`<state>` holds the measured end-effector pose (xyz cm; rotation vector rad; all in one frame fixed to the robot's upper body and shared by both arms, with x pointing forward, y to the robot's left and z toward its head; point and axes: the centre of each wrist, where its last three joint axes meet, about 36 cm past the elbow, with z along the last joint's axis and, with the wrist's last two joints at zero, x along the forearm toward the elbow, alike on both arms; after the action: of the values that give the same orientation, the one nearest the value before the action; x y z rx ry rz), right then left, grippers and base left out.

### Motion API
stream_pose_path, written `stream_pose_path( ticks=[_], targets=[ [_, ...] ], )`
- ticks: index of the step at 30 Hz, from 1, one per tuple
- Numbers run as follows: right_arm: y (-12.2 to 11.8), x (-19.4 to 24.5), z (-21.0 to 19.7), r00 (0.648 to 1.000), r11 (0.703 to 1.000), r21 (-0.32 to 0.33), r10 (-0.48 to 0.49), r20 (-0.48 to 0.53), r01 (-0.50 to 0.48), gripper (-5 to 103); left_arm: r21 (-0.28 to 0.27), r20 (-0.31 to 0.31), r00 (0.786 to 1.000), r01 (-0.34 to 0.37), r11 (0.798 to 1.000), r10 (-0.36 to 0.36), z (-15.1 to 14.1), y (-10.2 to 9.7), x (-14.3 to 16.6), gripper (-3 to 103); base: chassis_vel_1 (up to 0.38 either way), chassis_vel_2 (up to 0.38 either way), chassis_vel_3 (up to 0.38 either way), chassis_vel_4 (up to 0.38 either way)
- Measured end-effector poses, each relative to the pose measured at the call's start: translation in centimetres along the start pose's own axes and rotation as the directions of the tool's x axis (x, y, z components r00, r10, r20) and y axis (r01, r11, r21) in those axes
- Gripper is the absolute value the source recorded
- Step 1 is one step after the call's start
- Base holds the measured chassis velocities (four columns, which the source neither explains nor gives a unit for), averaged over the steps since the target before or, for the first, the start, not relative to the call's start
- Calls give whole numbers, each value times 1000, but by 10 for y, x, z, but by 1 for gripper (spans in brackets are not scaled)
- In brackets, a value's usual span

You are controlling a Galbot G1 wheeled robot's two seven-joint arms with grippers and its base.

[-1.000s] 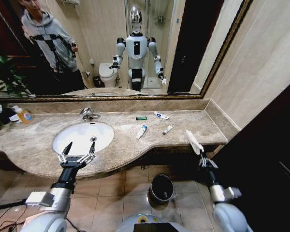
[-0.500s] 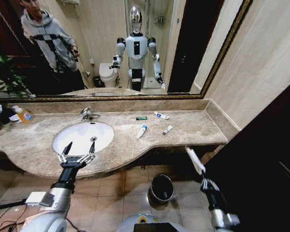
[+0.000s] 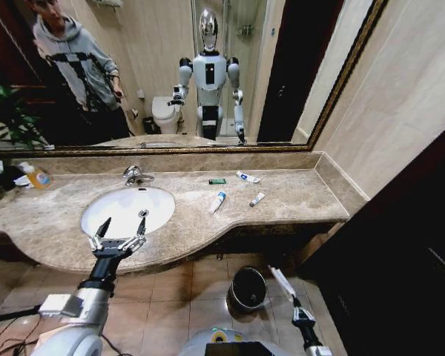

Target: Pick up the trash from the sink and place it in the trash bin.

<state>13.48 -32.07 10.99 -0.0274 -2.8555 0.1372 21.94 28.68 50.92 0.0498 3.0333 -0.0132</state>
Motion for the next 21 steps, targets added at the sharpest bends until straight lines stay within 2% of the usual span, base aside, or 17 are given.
stream_pose_path(
  ticks=[3,9,10,13,14,18,21],
  targets=[
    [6,-3,6,1000,1000,14,-22,-12,22,0,0,0,1000,0,1000,0,0,0,0,100,0,0,0,0],
    [22,-17,34,993,988,113,-98,-67,105,0,0,0,1000,0,1000,0,0,0,0,100,0,0,0,0],
    [22,-17,34,993,988,113,-98,-67,105,0,0,0,1000,0,1000,0,0,0,0,100,0,0,0,0],
    [25,-30,50,991,967,219,-114,-68,126,0,0,0,1000,0,1000,0,0,0,0,100,0,0,0,0],
    [25,-30,50,991,967,219,-114,-68,126,0,0,0,1000,0,1000,0,0,0,0,100,0,0,0,0],
    [26,-43,63,987,931,329,-142,-69,157,0,0,0,1000,0,1000,0,0,0,0,100,0,0,0,0],
    [27,-48,67,986,919,356,-153,-71,168,0,0,0,1000,0,1000,0,0,0,0,100,0,0,0,0]
  ],
)
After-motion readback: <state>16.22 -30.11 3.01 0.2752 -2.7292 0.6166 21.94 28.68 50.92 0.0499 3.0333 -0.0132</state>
